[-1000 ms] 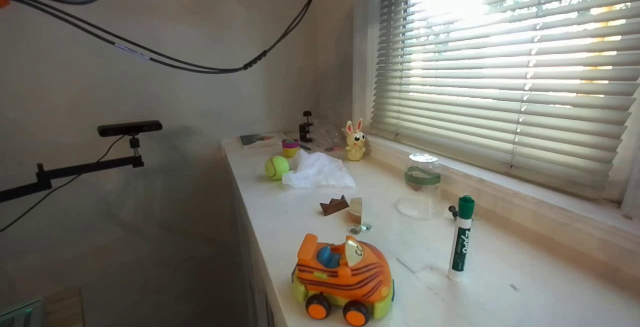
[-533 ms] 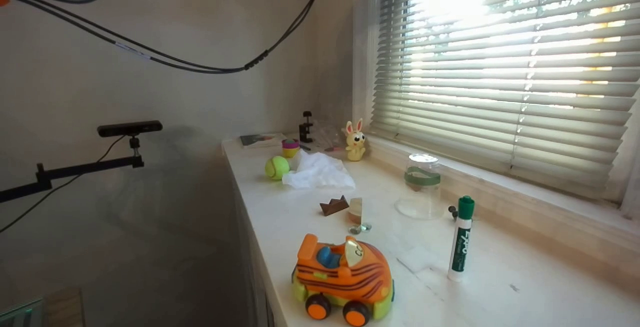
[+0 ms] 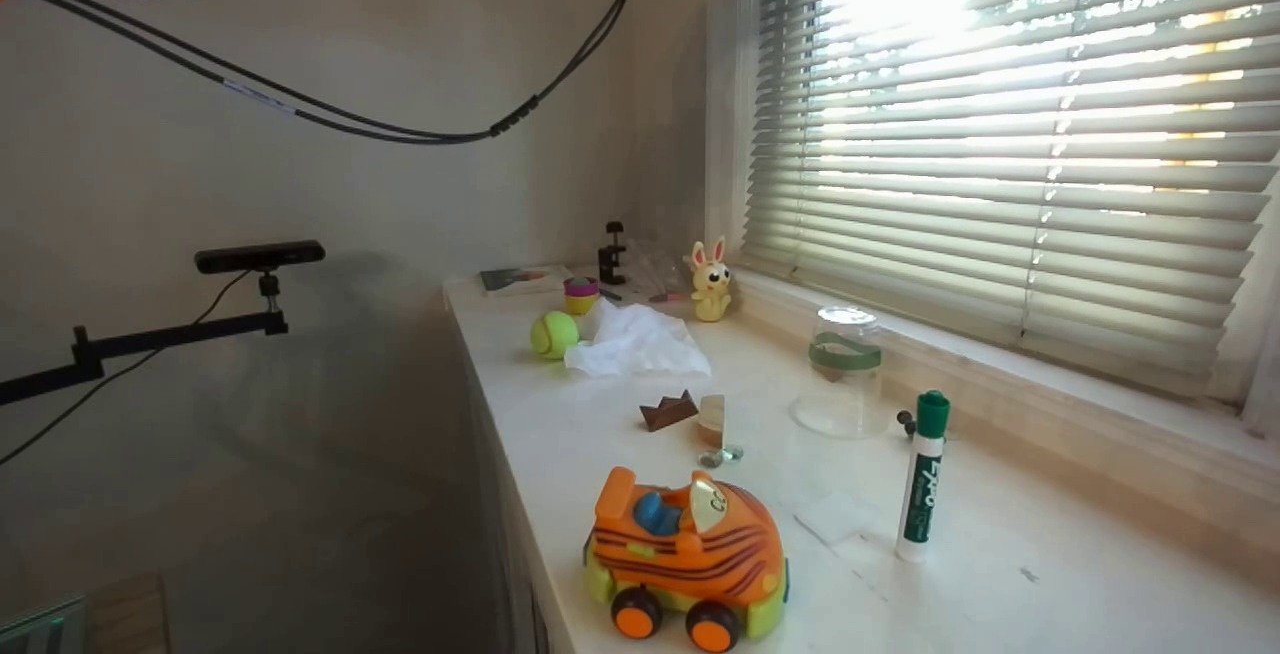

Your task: Open the blinds of the window

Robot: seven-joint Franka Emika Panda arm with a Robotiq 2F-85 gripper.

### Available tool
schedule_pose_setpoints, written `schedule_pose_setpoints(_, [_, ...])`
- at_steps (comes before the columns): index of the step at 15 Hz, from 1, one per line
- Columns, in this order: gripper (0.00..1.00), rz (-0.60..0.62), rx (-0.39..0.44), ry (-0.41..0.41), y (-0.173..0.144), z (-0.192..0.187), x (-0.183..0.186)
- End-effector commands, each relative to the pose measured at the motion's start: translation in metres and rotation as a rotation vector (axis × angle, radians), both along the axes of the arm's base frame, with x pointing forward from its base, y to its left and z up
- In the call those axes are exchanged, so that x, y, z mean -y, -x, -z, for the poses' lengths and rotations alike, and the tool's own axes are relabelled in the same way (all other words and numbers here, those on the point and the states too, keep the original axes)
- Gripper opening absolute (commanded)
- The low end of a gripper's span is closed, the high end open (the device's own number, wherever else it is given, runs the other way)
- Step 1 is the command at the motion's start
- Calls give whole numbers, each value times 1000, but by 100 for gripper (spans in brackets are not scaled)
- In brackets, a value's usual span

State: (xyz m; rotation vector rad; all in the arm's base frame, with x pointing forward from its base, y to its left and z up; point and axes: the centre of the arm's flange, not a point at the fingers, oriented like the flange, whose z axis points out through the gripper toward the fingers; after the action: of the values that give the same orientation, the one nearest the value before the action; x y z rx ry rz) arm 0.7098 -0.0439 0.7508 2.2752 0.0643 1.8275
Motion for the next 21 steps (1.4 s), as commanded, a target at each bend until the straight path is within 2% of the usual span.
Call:
schedule_pose_setpoints(1, [4,20,-58,55,21,-8,14])
schedule_pose_setpoints(7, [4,29,-161,50,26,5,10])
schedule_pose_setpoints(16, [4,30,-253,31,26,21,-3])
schedule_pose_setpoints(21, [4,80,-311,49,30,42,14])
